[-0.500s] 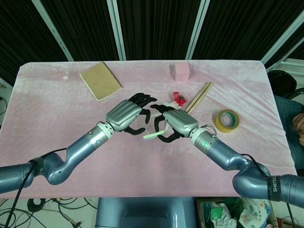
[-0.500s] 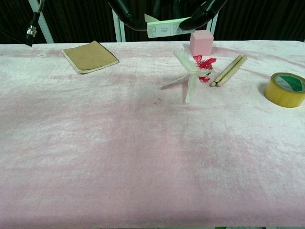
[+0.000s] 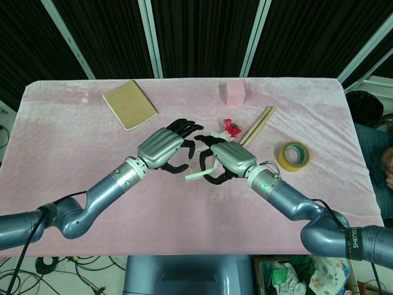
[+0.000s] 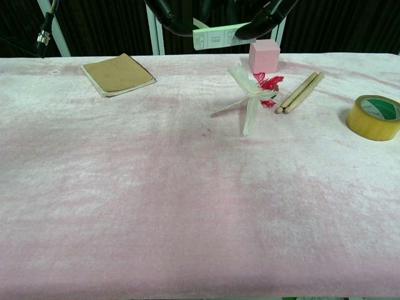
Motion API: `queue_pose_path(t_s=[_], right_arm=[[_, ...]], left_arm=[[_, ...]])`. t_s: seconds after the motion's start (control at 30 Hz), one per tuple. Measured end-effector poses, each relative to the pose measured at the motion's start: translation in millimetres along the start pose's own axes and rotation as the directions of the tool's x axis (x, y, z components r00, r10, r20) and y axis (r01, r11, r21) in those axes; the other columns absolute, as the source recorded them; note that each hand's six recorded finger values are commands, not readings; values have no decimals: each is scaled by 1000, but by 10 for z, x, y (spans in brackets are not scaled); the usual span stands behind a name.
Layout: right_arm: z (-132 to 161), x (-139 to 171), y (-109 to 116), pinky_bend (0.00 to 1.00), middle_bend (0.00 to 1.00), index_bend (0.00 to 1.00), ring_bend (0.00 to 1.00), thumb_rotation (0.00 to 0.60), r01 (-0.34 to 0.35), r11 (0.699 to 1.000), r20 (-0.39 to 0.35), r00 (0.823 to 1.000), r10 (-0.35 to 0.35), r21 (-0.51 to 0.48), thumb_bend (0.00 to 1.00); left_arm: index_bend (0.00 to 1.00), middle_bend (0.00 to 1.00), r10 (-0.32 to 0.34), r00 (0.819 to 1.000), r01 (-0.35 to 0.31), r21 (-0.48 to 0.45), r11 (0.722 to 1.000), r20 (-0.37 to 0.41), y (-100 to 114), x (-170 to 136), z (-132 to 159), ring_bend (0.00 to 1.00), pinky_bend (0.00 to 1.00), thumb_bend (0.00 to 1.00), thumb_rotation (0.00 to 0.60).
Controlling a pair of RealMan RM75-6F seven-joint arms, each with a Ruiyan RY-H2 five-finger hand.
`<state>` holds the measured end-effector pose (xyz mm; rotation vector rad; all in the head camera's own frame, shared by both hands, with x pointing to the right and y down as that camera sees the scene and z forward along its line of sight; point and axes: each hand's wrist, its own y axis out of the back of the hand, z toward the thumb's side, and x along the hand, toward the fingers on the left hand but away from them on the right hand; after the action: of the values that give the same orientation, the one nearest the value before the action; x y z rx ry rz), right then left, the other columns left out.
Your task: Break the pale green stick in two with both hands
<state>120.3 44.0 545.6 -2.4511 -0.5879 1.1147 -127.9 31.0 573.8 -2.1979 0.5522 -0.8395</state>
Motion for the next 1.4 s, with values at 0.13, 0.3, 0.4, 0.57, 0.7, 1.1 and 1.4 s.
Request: queue_pose_path(t_s=[0.13,0.3,0.4,0.57,0.7,1.1,1.4], right_arm=[[5,-3,-5,81,0,746,0,600,-1,1000,-1,1000,1,-1,485],[0,-4,-9,82,0,746,0,600,-3,1000,0,1000,3,-1,485],[-4,-5,-13,81,0,746,0,600,-5,1000,1,1000,5,-5,486],[3,-4,-8,82,0,746,0,600,-5,1000,-1,1000,5,-2,486],[4,-5,-7,82,0,746,0,600,-4,1000,-1,1000,4,-3,486],[14,-8,-21,82,0,746,0,600,-11,1000,-3,1000,11,-3,486],[4,11,-8,82,0,757,0,600,-11,1000,-2,1000,11,-2,503]], left_arm=[[542,85,-3,1000,3,-1,1000,0,-8,3,6,0,0,314,600],[546,89,-4,1000,4,-8,1000,-1,-7,4,8,0,0,337,600],[547,89,-6,1000,6,-4,1000,1,-11,3,15,0,0,337,600],[547,90,-10,1000,10,-2,1000,-1,-21,5,10,0,0,337,600],[557,98,-15,1000,15,1,1000,-2,-35,12,7,0,0,352,600],[641,163,-16,1000,16,-9,1000,-1,-42,31,13,0,0,467,600],[671,182,-16,1000,16,-16,1000,2,-34,36,33,0,0,513,600]])
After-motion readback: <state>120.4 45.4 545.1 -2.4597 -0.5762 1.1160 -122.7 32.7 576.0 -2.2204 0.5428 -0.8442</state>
